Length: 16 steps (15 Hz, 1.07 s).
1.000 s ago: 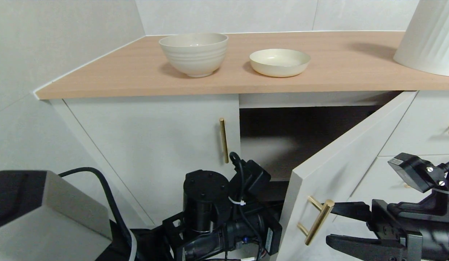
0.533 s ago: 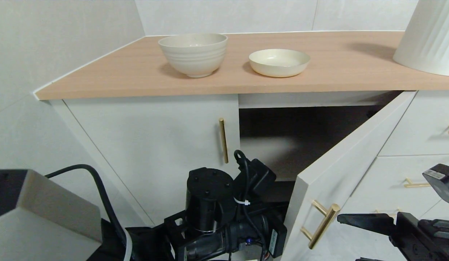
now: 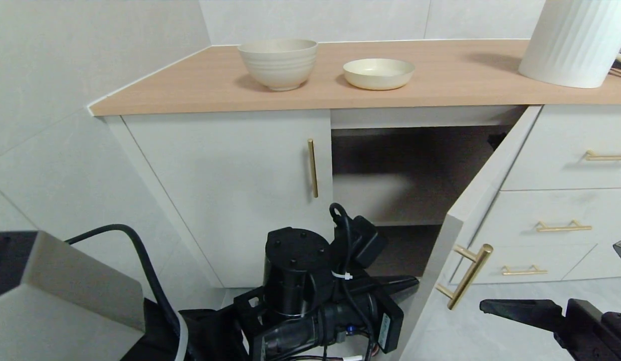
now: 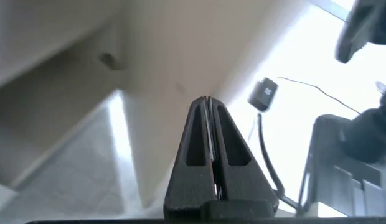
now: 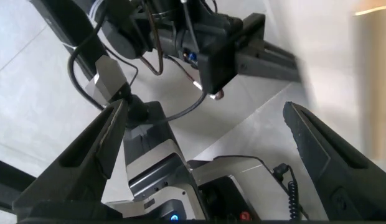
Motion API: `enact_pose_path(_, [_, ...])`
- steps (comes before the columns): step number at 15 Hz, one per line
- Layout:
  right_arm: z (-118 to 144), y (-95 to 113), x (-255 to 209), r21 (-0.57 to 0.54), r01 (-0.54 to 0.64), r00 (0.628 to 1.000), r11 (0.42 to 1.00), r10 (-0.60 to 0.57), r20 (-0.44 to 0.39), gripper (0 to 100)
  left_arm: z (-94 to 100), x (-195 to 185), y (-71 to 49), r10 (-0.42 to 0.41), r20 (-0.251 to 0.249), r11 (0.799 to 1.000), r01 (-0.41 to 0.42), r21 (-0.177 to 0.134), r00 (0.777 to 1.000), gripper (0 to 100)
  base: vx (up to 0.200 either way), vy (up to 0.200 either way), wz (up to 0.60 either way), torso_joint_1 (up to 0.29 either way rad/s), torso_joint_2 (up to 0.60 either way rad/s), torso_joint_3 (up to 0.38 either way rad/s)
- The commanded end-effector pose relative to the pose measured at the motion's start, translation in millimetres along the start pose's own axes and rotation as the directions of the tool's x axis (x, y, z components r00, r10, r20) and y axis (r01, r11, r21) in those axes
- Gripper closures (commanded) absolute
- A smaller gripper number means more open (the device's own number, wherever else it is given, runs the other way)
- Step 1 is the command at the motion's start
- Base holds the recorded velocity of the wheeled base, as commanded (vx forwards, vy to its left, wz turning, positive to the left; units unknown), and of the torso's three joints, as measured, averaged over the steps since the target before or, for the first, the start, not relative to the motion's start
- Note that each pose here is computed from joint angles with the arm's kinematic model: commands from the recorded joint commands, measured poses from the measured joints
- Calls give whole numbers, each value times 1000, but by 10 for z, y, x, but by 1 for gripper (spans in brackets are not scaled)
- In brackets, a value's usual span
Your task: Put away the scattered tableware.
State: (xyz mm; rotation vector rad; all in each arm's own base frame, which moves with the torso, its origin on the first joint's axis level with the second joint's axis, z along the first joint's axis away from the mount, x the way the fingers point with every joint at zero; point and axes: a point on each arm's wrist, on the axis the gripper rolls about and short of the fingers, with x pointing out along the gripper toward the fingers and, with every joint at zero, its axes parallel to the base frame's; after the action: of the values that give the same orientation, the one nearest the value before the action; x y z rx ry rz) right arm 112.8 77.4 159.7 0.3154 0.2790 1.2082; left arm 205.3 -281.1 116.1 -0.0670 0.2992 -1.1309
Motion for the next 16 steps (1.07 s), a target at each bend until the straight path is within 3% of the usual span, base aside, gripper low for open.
enact_pose_path(1, [16,-9,-10,-3,11,1000,1000,-11,9,0,36,234,92,15,-12,1000,-15,-7,1000,100,0,0,0,0,0,0])
enact_pose_path(6, [97,51,-58,-40,7,999,999,-4,54,0,272,540,190,31,-18,999,-31,-14,999,100,0,0,0,0,0,0])
enact_pose_path(10, [177,114,-105,-34,-6,995,999,9,96,0,306,558,248,38,-15,999,-38,-15,999,100,0,0,0,0,0,0])
enact_pose_path(13, [404,280,-184,-98,-42,981,994,60,184,0,329,626,250,33,-1,999,-33,-11,999,100,0,0,0,0,0,0])
enact_pose_path(15, [507,344,-205,-95,-66,973,993,85,214,0,334,635,204,22,2,1000,-22,-8,1000,100,0,0,0,0,0,0])
enact_pose_path(16, [612,375,-187,-114,-102,968,988,125,218,0,327,655,123,2,0,1000,-2,-3,1000,100,0,0,0,0,0,0])
